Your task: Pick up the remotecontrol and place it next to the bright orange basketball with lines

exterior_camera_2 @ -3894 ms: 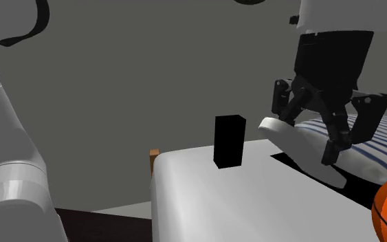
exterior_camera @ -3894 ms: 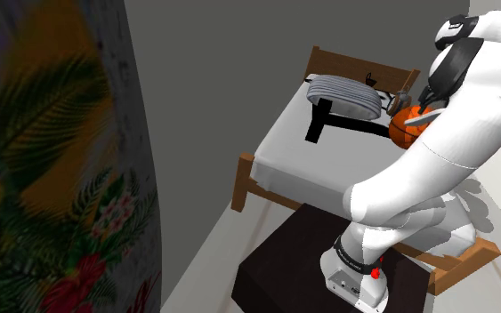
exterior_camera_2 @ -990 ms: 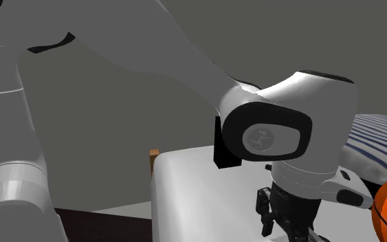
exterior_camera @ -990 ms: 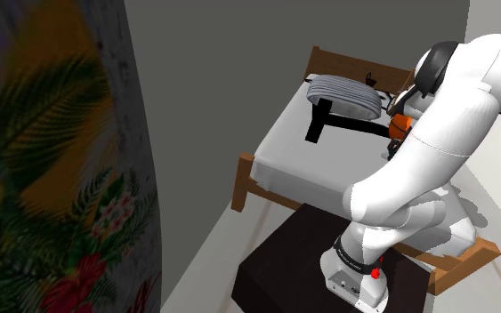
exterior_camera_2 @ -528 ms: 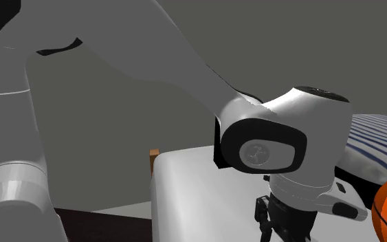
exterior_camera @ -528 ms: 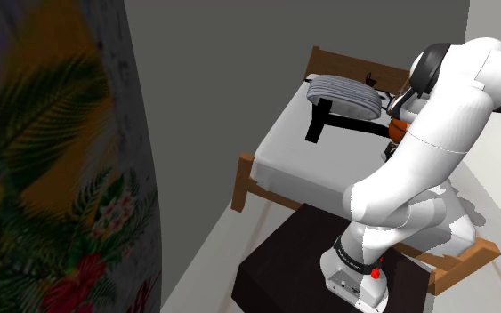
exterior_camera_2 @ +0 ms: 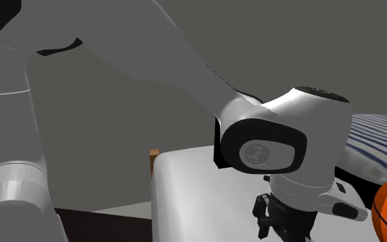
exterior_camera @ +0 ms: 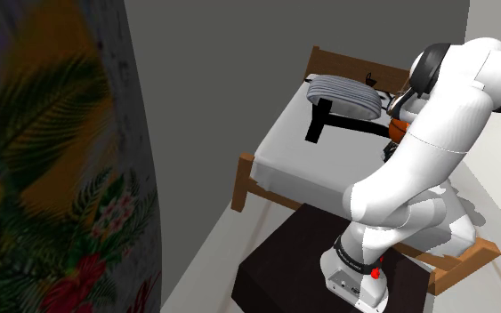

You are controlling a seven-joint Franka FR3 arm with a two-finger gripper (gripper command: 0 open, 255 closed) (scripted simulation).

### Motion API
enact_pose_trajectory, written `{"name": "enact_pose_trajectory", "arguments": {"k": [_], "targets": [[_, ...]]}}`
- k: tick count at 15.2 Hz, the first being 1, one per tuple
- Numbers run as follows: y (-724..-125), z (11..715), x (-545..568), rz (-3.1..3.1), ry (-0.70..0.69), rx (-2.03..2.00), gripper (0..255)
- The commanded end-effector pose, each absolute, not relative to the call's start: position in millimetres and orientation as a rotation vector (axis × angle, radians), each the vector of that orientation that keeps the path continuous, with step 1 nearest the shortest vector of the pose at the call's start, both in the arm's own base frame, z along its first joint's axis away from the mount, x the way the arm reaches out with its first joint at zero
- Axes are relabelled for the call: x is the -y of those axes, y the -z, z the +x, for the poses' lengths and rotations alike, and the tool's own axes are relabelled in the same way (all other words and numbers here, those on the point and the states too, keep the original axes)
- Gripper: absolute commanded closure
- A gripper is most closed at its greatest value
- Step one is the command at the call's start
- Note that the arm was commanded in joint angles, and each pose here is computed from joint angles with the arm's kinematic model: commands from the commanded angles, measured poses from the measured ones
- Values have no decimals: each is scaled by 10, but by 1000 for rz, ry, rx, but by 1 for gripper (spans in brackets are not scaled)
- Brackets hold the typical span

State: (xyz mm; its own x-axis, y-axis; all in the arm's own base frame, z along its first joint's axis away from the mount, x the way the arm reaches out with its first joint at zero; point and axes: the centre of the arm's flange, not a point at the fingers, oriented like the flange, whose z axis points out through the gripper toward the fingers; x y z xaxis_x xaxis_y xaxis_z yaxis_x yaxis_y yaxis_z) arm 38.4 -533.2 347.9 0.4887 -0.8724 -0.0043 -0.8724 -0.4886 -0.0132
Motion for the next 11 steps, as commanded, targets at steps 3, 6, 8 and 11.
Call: {"name": "enact_pose_trajectory", "arguments": {"k": [3,6,8,11], "targets": [[-3611,383,5334,-2699,5,-1582,0],[-3979,379,5337,-2699,5,-1582,0],[-3980,379,5337,-2699,5,-1582,0],[-3979,379,5337,-2699,5,-1582,0]]}}
